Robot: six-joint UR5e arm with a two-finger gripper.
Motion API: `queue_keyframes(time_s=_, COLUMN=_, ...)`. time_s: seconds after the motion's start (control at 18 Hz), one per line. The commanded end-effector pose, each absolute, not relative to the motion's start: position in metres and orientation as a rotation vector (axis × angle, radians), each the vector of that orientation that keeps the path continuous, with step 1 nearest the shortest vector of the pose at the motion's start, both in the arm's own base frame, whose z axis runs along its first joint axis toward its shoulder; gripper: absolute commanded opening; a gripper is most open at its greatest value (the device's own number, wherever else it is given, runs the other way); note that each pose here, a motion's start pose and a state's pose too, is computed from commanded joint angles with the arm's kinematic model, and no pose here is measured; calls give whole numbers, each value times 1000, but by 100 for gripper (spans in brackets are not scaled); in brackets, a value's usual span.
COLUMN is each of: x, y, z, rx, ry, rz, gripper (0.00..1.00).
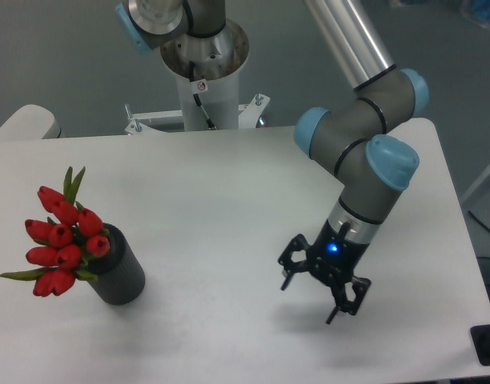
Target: Insert the flowers into the vase
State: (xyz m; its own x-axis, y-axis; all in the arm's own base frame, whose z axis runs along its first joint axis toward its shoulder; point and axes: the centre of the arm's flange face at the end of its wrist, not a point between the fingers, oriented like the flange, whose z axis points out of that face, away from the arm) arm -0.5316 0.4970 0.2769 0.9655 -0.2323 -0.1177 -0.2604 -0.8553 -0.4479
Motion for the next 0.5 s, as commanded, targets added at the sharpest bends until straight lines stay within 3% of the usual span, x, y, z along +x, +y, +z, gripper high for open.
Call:
queue_keyframes(time_s=0.28, x=-531, y=506, z=268, rx=-2810, ry=607, rz=98, gripper=100)
queue_keyframes(time_s=0.5, x=-536, y=506, z=267, rx=-2878, ry=633, rz=83, gripper=100)
